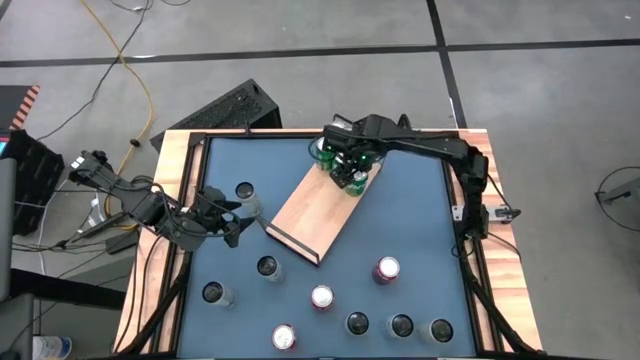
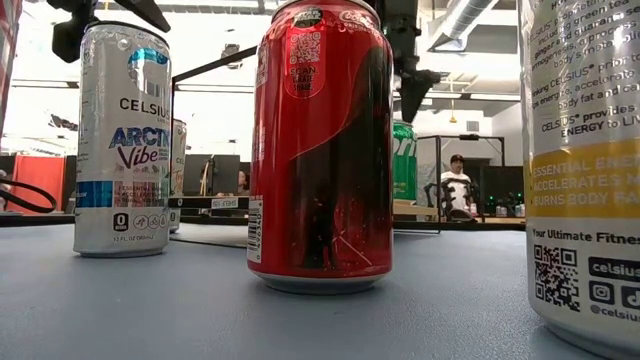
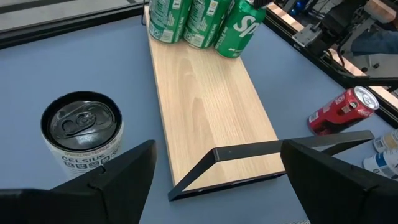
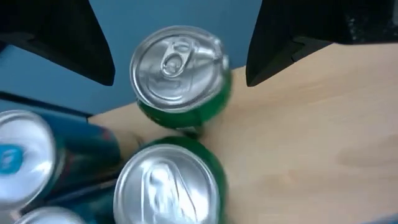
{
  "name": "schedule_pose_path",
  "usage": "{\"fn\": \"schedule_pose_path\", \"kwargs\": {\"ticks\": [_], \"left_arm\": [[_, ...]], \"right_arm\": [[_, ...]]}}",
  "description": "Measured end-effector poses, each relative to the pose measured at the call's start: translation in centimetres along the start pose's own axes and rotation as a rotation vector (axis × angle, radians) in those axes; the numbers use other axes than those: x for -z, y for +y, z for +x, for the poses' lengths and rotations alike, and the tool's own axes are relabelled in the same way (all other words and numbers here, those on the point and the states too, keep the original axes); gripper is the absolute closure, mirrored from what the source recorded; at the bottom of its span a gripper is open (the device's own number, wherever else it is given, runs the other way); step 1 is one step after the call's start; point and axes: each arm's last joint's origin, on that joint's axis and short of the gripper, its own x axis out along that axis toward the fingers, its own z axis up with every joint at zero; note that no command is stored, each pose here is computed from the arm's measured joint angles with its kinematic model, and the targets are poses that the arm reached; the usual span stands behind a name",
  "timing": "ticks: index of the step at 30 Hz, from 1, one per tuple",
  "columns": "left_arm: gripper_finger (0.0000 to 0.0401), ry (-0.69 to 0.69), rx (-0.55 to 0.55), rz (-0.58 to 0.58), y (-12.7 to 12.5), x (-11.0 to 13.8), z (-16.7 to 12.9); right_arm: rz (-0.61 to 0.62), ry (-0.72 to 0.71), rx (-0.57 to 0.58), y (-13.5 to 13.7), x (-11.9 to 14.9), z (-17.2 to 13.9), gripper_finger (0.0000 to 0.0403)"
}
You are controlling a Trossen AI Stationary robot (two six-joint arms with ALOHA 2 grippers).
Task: Place canned beverage on shelf
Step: Put green soda can on the shelf aligned with the other green soda cans
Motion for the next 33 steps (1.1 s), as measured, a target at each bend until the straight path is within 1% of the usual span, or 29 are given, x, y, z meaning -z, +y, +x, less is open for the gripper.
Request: {"fn": "schedule_pose_path", "kwargs": {"ticks": [2,7,16,29,33], "left_arm": [[0.0071,0.0,0.0,0.0,0.0,0.0,0.0],[0.0071,0.0,0.0,0.0,0.0,0.0,-0.01],[0.0071,0.0,-0.001,-0.014,0.01,0.0,-0.01],[0.0071,0.0,-0.001,-0.014,0.01,0.0,0.0],[0.0071,0.0,-0.001,-0.014,0.01,0.0,0.0]], "right_arm": [[-0.01,0.026,0.009,-0.01,0.22,0.68,0.0057],[-0.008,-0.018,-0.039,0.32,-0.06,0.59,0.0057],[-0.041,0.002,-0.024,0.18,0.12,0.65,0.0066],[-0.082,0.027,-0.023,0.11,0.31,0.68,0.0132],[-0.12,0.056,-0.011,-0.05,0.58,0.64,0.016]]}}
